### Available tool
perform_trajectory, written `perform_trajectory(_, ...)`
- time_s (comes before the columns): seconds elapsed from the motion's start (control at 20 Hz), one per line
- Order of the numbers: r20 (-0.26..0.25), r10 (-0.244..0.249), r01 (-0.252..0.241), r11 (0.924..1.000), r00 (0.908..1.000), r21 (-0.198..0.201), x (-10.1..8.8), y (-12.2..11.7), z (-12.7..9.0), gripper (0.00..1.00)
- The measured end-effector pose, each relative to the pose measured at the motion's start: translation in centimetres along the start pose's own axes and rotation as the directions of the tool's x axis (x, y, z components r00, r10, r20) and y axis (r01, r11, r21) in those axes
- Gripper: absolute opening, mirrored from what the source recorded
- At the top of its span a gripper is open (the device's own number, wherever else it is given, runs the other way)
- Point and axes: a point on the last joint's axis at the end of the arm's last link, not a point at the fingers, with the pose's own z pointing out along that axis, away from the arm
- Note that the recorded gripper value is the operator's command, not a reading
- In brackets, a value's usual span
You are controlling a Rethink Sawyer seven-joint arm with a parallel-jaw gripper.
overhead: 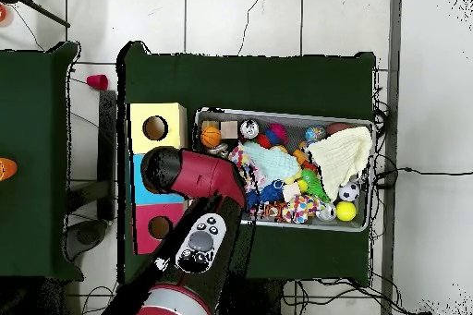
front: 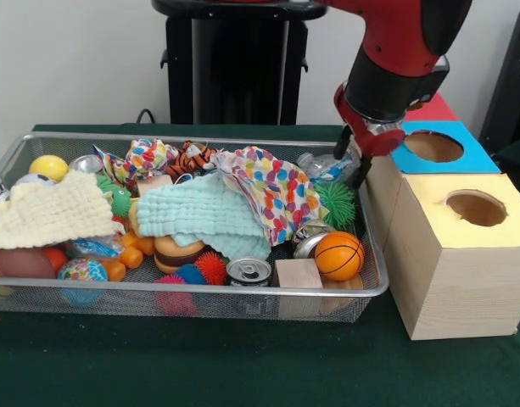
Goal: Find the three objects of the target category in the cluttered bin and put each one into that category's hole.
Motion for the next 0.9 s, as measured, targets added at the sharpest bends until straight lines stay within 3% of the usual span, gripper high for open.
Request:
perform_trajectory(0.35, -0.037, 0.011, -0.01, 0.9989, 0.9993, 0.047, -0.2, -0.7, -0.4, 1.0)
perform_trajectory(0.9, -0.051, 0.036, -0.03, 0.9924, 0.998, 0.119, -1.4, -1.8, 3.8, 1.0)
